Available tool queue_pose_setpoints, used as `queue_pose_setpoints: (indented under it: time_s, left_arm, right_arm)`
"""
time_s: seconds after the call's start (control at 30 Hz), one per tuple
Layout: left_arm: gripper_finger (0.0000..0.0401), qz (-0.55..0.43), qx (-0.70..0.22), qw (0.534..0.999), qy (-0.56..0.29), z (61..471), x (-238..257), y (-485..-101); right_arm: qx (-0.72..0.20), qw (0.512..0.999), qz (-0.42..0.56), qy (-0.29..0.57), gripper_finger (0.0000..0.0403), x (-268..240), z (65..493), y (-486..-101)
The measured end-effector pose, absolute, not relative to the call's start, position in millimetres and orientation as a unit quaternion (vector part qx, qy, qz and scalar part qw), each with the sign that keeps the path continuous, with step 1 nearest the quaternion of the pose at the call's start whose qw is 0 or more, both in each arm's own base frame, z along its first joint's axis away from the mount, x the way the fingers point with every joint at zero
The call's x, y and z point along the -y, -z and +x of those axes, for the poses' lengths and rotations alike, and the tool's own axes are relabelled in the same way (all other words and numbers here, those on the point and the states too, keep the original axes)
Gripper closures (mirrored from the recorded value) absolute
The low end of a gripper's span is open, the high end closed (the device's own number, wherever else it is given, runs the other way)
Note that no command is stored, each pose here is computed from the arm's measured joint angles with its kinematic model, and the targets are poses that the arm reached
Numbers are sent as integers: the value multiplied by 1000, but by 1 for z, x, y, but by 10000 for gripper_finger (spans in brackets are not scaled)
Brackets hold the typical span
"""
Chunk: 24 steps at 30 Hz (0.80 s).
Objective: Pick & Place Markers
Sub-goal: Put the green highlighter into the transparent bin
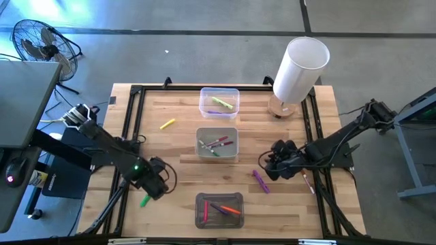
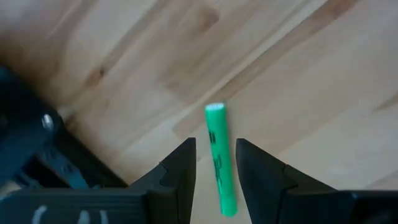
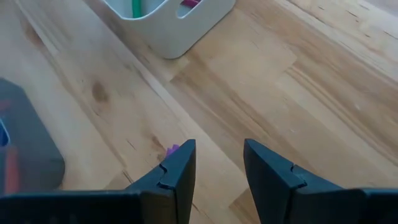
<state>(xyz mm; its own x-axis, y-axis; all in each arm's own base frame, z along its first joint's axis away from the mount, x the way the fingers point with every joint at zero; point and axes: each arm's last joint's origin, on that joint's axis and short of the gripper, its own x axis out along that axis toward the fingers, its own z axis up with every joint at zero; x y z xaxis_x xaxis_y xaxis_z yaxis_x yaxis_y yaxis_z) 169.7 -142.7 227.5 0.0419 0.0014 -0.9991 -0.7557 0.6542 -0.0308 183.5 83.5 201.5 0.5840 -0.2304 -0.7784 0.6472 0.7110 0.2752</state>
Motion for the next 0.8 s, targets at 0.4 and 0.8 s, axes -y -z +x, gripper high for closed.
queue_pose_setpoints:
  time_s: [0.4,0.8]
  left_arm:
    - [291,-308,-644,617,-332,171,174,-197]
    - [291,-308,-655,616,-310,181,184,-168]
  right_arm:
    - [-375,858,260,236,279,-87,185,-203]
    - [-369,866,255,223,279,-88,187,-204]
